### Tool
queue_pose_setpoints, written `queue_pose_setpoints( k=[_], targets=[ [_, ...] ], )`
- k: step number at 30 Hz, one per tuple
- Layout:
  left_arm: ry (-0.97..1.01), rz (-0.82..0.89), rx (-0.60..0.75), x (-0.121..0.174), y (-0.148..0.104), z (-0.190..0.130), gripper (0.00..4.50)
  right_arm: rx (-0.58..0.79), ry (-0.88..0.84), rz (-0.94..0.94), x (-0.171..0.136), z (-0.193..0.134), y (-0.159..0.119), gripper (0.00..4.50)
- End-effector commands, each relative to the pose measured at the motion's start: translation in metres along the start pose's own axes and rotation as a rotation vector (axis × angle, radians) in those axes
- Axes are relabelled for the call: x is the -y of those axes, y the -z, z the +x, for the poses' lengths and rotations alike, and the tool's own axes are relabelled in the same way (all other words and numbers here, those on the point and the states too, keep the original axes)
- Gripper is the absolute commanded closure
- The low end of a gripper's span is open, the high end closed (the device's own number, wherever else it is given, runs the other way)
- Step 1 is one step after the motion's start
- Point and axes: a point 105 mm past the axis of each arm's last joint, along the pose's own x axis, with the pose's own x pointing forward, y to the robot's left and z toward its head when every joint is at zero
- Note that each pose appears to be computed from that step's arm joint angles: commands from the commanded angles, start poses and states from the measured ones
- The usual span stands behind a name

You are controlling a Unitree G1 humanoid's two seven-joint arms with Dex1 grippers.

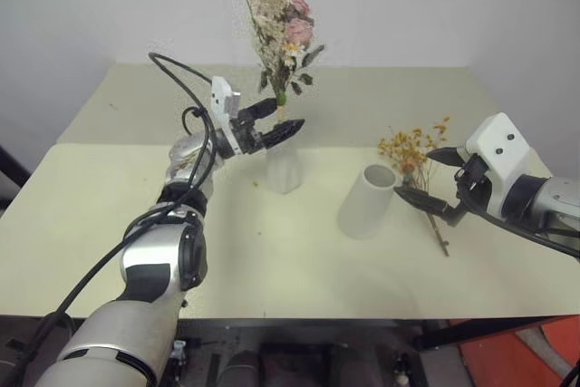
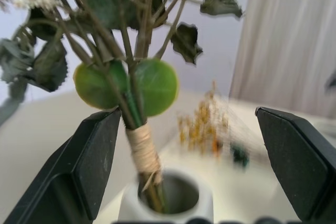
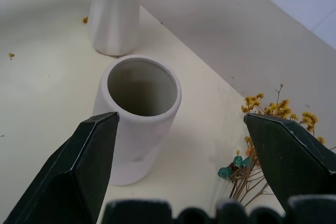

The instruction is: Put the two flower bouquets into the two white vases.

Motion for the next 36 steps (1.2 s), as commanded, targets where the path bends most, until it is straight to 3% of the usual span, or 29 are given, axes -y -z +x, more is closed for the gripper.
queue_pose_setpoints(
  k=[1,13,22,25,30,36],
  targets=[
    [-0.020,0.062,0.033,-0.006,-0.021,0.002,0.03,0.040,0.014,-0.032,0.002,-0.001,-0.008,0.00],
    [0.046,0.257,-0.152,-0.012,-0.028,-0.044,0.03,0.037,0.022,-0.029,0.005,-0.002,-0.007,0.00],
    [0.108,0.298,-0.160,0.011,-0.056,-0.100,0.03,0.025,0.092,0.037,0.032,-0.018,-0.009,0.00],
    [0.101,0.325,-0.199,0.027,-0.060,-0.113,0.03,-0.046,0.140,0.076,0.051,-0.025,0.000,0.00],
    [0.153,0.359,-0.250,0.057,-0.061,-0.110,0.03,-0.189,0.224,0.181,0.087,-0.019,0.027,0.00],
    [0.152,0.330,-0.232,0.072,-0.061,-0.082,0.03,-0.351,0.192,0.285,0.103,0.008,0.073,0.00]
  ],
)
